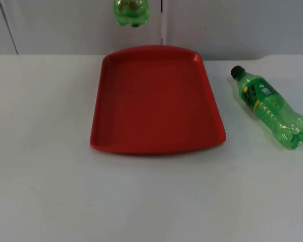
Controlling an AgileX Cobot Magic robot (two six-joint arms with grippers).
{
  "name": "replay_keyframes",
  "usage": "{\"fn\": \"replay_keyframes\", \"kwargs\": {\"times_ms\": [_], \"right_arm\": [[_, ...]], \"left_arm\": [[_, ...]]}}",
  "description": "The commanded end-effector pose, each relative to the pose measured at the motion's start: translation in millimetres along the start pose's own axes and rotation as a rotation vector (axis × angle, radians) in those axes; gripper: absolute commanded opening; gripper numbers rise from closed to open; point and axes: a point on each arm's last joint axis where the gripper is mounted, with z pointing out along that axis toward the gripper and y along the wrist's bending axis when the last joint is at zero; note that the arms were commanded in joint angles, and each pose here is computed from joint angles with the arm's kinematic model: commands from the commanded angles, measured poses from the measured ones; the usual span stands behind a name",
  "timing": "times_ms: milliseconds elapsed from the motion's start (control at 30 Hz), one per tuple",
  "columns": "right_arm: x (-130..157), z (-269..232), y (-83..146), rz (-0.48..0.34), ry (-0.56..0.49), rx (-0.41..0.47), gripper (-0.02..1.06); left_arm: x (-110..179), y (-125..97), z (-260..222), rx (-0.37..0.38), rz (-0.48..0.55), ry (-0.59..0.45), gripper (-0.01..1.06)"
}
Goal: Place the bottle upright on the tray.
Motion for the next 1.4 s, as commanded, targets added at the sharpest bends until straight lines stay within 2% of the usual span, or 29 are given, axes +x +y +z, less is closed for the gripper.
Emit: {"fn": "replay_keyframes", "kwargs": {"times_ms": [0,100,233,300,500,633,767,1167,1367], "right_arm": [[0,0,0,-0.007,-0.009,0.008,1.05],[0,0,0,-0.007,-0.009,0.008,1.05],[0,0,0,-0.007,-0.009,0.008,1.05],[0,0,0,-0.007,-0.009,0.008,1.05],[0,0,0,-0.007,-0.009,0.008,1.05],[0,0,0,-0.007,-0.009,0.008,1.05],[0,0,0,-0.002,-0.009,0.008,1.05],[0,0,0,-0.002,-0.009,0.008,1.05],[0,0,0,-0.002,-0.009,0.008,1.05]], "left_arm": [[8,-3,2,0.049,0.054,-0.019,0.0],[19,-6,5,0.094,0.066,-0.027,0.0],[43,3,11,0.168,-0.048,-0.042,0.0],[49,6,12,0.189,-0.055,-0.045,0.0],[76,20,14,0.264,0.039,-0.011,0.0],[95,30,14,0.321,0.047,-0.043,0.0],[110,37,14,0.34,0.014,-0.083,0.0],[165,35,12,0.366,-0.038,-0.062,0.0],[168,34,12,0.375,-0.032,-0.054,0.0]]}}
